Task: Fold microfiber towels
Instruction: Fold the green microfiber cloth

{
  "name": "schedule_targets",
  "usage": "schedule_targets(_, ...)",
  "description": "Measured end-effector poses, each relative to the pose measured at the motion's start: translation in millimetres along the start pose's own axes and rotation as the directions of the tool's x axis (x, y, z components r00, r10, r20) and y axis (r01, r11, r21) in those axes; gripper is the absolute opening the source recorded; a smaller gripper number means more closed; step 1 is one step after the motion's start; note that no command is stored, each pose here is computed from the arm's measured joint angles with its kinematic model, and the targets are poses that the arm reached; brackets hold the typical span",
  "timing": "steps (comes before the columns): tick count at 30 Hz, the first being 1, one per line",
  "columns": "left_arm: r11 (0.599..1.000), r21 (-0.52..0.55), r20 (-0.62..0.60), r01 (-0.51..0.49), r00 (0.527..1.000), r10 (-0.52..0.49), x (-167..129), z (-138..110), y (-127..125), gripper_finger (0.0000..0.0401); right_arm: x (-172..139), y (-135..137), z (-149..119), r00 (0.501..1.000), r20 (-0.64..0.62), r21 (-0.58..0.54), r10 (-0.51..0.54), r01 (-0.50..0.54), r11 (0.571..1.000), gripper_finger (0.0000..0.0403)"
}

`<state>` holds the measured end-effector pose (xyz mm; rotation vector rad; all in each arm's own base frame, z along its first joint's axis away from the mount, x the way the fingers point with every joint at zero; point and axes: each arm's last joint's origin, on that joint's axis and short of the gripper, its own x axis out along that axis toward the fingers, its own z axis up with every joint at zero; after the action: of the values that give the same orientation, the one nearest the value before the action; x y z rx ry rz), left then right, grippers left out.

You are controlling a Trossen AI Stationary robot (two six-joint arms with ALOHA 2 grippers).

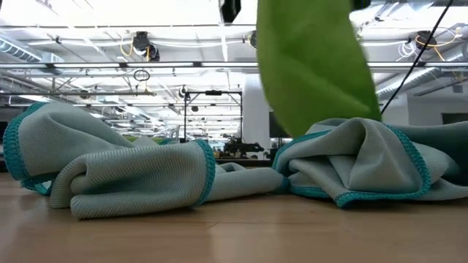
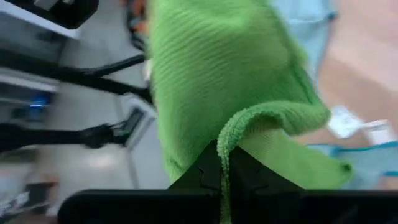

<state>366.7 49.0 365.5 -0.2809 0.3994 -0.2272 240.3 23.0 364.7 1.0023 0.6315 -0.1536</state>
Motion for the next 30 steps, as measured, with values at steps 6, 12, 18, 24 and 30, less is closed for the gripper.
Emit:
schedule_targets(6,0.937,0.06,-0.186,-0.345,0.918,0.35,-9.0,-20.9,41.2,0.0011,18.7,-28.2,24.1,0.972,0.079,-0.018,-0.222,0.224,0.974,0.0)
schedule_targets(12,0.865,0.163,-0.261,-0.474,0.825,0.501,1.9,-38.7,90.9,0.0016,30.7,-82.2,61.1,0.911,0.111,-0.104,-0.396,0.407,0.907,0.0)
schedule_targets(18,0.76,0.073,-0.227,-0.646,0.731,0.643,8.6,-48.5,139.1,0.0009,11.3,-148.6,100.2,0.861,0.17,-0.134,-0.479,0.502,0.855,0.0)
schedule_targets(24,0.729,-0.046,-0.136,-0.683,0.727,0.673,5.6,-47.0,171.0,0.0017,-1.0,-204.6,109.2,0.898,0.191,-0.109,-0.396,0.421,0.901,0.0)
schedule_targets(30,0.744,-0.08,-0.213,-0.664,0.74,0.638,9.8,-59.2,177.5,0.0009,11.1,-235.1,88.4,0.936,0.146,-0.097,-0.321,0.336,0.937,0.0)
